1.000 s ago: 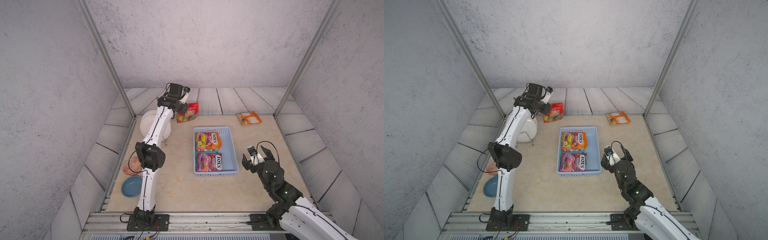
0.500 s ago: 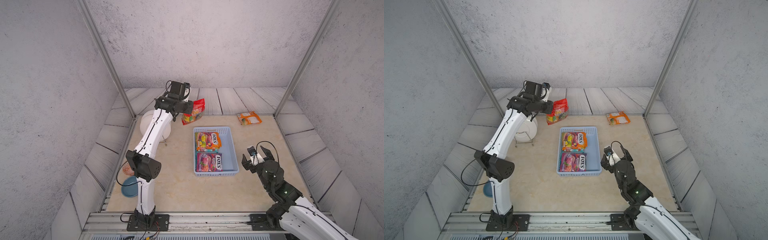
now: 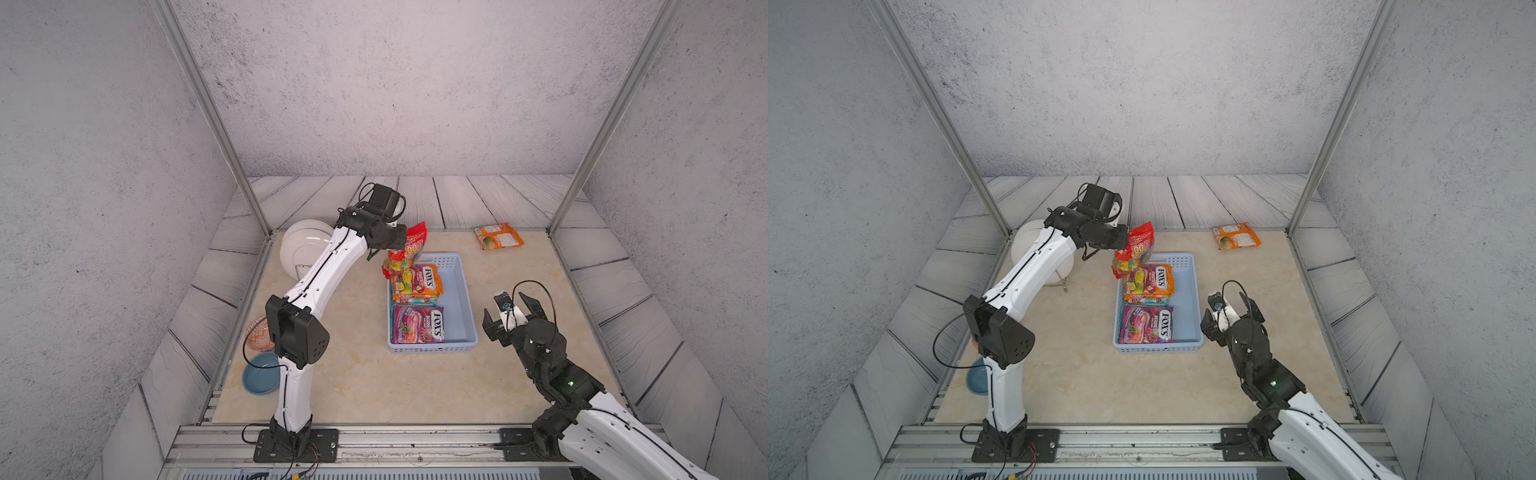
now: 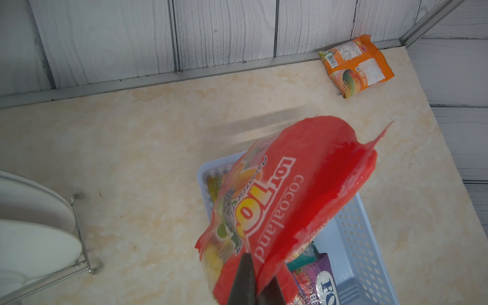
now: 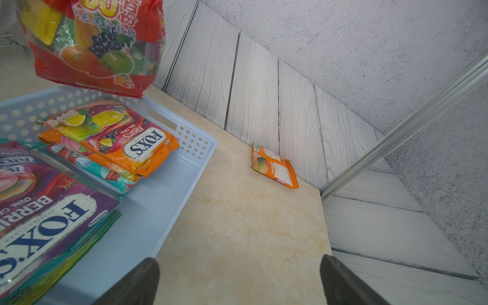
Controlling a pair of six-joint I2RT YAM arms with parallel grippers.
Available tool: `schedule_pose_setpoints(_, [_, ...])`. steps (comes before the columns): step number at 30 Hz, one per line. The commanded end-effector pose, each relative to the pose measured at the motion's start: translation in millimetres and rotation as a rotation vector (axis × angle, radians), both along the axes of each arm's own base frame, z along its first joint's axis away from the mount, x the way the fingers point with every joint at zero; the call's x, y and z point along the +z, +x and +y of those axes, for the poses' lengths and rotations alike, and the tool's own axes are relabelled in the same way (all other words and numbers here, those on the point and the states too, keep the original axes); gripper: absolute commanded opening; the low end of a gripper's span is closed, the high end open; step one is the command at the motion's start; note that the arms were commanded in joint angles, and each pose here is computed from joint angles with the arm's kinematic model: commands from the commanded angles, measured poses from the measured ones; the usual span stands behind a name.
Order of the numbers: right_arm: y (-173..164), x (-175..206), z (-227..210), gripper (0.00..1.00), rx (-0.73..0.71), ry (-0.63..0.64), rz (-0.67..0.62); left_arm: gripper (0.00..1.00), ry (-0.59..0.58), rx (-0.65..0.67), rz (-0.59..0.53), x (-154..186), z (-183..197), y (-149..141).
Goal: Put the candies in the basket
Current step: Place the candy in the basket.
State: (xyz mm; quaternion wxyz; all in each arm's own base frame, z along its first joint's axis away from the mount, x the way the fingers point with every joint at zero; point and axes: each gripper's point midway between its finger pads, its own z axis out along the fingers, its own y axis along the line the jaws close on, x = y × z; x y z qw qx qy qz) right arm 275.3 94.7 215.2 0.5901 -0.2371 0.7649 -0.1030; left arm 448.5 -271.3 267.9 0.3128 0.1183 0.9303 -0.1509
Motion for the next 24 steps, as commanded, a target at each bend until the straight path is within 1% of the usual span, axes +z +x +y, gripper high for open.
schedule_pose_setpoints(1, [4, 14, 13, 0.99, 0.018, 0.111, 0.053, 0.00, -0.111, 0.043, -0.128, 60, 2, -4])
schedule_pose_setpoints(3, [6, 20, 24, 0.97, 0.047, 0.161, 0.098, 0.00, -0.134, 0.048, -0.111, 59, 0, -7])
schedule_pose_setpoints(8, [20, 49, 50, 0.91, 0.066, 0.363, 0.165, 0.00, -0.135, 0.081, -0.092, 55, 1, -11])
schedule_pose_setpoints(12, [41, 66, 76, 0.85, 0.067, 0.508, 0.224, 0.00, -0.160, 0.088, -0.048, 46, -4, -12])
schedule_pose_setpoints(17, [76, 69, 105, 0.72, 0.036, 0.601, 0.318, 0.00, -0.156, 0.107, -0.036, 40, -3, -8])
schedule_pose_setpoints(22, [112, 62, 136, 0.50, 0.028, 0.684, 0.394, 0.00, -0.182, 0.093, -0.019, 36, -11, -7])
schedule_pose_setpoints(24, [127, 53, 147, 0.48, 0.024, 0.716, 0.440, 0.00, -0.185, 0.091, -0.012, 34, -13, -8])
